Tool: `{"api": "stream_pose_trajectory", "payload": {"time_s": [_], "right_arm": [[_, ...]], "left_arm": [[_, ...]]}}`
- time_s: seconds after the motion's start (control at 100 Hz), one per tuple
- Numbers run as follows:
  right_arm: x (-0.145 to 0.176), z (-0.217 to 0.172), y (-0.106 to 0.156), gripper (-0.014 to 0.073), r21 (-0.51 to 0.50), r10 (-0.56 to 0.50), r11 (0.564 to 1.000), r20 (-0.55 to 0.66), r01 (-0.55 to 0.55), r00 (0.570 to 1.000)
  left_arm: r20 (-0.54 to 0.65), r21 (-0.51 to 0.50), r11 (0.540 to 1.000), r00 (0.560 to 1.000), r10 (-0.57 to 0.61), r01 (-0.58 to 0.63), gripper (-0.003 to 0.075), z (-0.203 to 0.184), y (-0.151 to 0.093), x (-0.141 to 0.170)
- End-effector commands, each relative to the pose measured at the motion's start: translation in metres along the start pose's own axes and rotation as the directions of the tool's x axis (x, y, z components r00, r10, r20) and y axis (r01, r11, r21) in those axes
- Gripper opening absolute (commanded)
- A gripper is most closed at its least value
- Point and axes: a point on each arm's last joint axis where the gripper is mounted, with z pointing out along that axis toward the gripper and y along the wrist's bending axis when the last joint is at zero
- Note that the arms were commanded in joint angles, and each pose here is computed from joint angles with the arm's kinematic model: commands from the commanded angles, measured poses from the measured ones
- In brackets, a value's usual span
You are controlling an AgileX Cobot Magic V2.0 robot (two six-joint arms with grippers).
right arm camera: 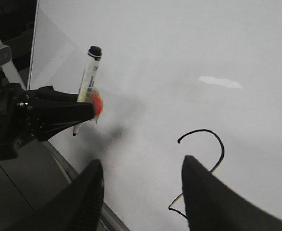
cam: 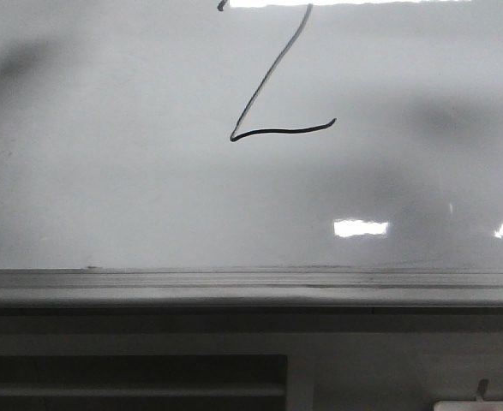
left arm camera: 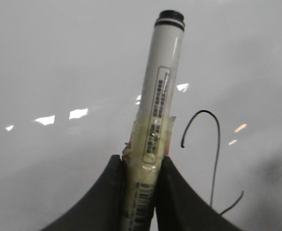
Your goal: Write number 2 on whiteboard
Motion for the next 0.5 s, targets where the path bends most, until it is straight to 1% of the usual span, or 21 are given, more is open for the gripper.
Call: {"api": "stream_pose_trajectory", "payload": {"time_s": [0.0, 0.16, 0.25, 0.39, 0.49], "right_arm": [[-0.007, -0.004, 0.0, 0.033, 0.024, 0.037, 0.999, 0.056, -0.038, 0.998], [-0.002, -0.003, -0.001, 0.033, 0.023, 0.052, 0.998, 0.04, -0.052, 0.998], [-0.002, -0.003, -0.002, 0.033, 0.026, 0.052, 0.998, 0.042, -0.053, 0.998], [-0.003, -0.003, -0.003, 0.033, 0.04, 0.051, 0.998, 0.05, -0.053, 0.997], [-0.003, -0.003, -0.004, 0.033, 0.05, 0.051, 0.997, 0.056, -0.054, 0.997]], "left_arm": [[0.131, -0.049, 0.995, 0.988, -0.082, 0.089, -0.002, 0.007, 0.008, -0.015], [0.133, -0.097, 0.977, 0.976, -0.175, 0.188, -0.002, 0.022, 0.016, -0.008], [0.116, -0.112, 0.971, 0.974, -0.197, 0.21, -0.002, 0.028, 0.018, -0.003], [0.124, -0.135, 0.963, 0.969, -0.215, 0.231, -0.002, 0.037, 0.021, 0.002], [0.1, -0.149, 0.959, 0.968, -0.229, 0.242, -0.002, 0.043, 0.022, 0.008]]}}
